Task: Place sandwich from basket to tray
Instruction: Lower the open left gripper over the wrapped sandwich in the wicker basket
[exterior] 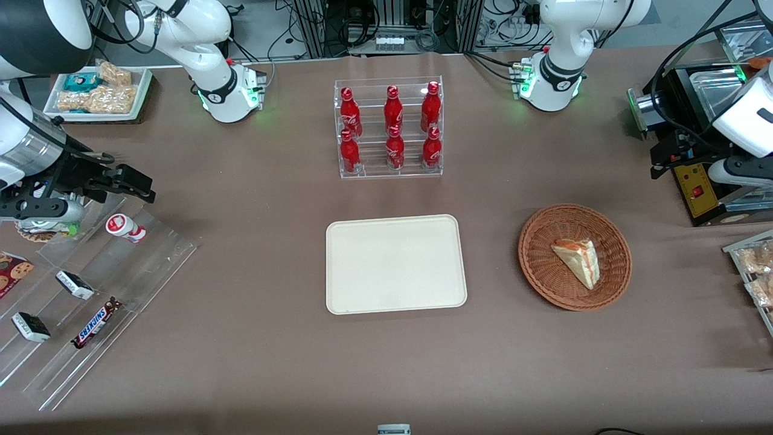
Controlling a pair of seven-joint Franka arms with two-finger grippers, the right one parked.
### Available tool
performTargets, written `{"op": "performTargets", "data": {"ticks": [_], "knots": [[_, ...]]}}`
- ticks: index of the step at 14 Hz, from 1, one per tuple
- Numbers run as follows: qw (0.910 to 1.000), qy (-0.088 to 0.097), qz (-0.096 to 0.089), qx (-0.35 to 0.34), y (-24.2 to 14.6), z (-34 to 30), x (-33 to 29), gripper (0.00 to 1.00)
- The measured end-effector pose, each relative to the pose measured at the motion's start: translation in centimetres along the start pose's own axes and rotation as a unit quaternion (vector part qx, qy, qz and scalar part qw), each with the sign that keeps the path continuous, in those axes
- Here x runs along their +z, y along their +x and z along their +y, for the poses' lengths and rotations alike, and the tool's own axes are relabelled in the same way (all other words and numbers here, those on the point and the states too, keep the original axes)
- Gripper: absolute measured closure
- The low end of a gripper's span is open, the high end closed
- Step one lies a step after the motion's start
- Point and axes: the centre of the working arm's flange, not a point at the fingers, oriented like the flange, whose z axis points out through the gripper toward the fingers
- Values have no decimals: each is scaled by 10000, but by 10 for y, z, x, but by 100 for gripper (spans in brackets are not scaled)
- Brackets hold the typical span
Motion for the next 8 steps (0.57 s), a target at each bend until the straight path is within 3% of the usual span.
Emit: {"op": "performTargets", "data": {"ticks": [3, 6, 8], "knots": [[9998, -121, -77, -118, 2, 3, 6, 0], [9993, -139, -310, -165, -3, 3, 10, 0], [9991, -140, -358, -189, -3, 3, 13, 0]]}}
